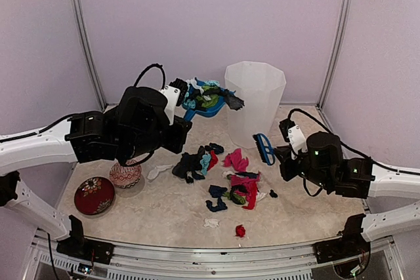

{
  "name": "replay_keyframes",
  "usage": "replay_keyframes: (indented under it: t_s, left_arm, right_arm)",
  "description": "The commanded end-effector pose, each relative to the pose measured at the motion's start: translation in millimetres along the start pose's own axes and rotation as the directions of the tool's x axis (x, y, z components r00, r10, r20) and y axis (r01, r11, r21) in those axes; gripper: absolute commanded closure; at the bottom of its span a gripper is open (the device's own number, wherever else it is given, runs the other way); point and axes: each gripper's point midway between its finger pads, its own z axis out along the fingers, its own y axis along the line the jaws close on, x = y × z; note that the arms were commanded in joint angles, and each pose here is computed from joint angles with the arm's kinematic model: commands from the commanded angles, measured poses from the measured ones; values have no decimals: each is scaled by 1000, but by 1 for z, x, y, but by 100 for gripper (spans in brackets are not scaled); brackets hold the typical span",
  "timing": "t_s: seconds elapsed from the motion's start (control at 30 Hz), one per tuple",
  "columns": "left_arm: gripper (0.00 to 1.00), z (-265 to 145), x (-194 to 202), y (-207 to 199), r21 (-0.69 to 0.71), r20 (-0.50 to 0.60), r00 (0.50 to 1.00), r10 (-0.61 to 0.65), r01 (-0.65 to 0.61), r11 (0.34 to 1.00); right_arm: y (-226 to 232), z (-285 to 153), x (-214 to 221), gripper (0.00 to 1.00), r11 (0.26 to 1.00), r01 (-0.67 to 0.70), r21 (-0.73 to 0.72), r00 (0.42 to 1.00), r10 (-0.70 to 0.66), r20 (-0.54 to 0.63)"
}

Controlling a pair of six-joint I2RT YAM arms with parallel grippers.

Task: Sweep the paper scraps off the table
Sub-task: Dump the paper scraps in the dustpan into the trash bin.

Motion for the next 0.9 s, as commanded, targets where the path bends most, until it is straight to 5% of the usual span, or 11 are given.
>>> replay_keyframes:
  t_s: [0.0,0.37,0.87]
  left_arm:
    - [100,13,-22,-2,44,-44,996,74,-72,996]
    - [100,72,-97,-5,86,-24,987,157,-155,984]
    - [100,141,-121,-35,253,22,972,232,-230,940]
  right_arm:
    - [-3,-2,8,100,998,-56,-12,998,56,-8]
    - [5,-6,29,100,987,-137,-83,990,135,-31]
    - [10,-11,38,100,978,-167,-127,986,163,-39]
